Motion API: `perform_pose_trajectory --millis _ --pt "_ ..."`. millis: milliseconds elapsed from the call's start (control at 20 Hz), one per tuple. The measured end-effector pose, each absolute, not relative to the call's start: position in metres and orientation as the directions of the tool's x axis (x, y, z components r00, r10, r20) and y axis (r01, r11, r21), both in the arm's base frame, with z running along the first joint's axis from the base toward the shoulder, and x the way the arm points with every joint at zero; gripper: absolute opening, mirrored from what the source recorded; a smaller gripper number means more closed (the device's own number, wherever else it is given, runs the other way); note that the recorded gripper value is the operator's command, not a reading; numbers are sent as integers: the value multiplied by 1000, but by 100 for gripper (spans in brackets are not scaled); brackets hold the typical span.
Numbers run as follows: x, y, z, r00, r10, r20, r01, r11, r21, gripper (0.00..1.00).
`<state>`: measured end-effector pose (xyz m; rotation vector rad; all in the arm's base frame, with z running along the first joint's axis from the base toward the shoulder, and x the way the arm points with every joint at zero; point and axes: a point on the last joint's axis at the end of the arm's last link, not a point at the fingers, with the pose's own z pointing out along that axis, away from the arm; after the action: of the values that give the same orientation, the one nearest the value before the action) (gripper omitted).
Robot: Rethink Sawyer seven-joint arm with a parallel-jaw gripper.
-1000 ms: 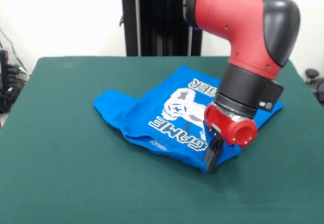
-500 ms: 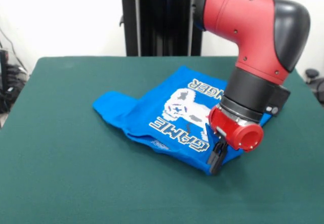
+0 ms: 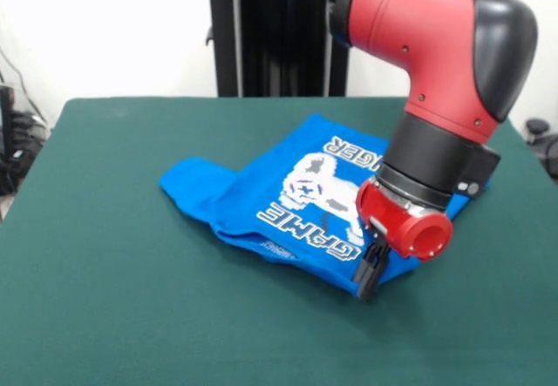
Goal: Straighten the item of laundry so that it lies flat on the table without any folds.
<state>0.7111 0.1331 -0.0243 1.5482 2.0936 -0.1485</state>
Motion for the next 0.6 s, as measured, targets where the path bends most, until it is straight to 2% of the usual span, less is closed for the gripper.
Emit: perform_pose_trajectory --millis 600 --pt "713 131 -28 -215 850 -481 914 349 209 0"
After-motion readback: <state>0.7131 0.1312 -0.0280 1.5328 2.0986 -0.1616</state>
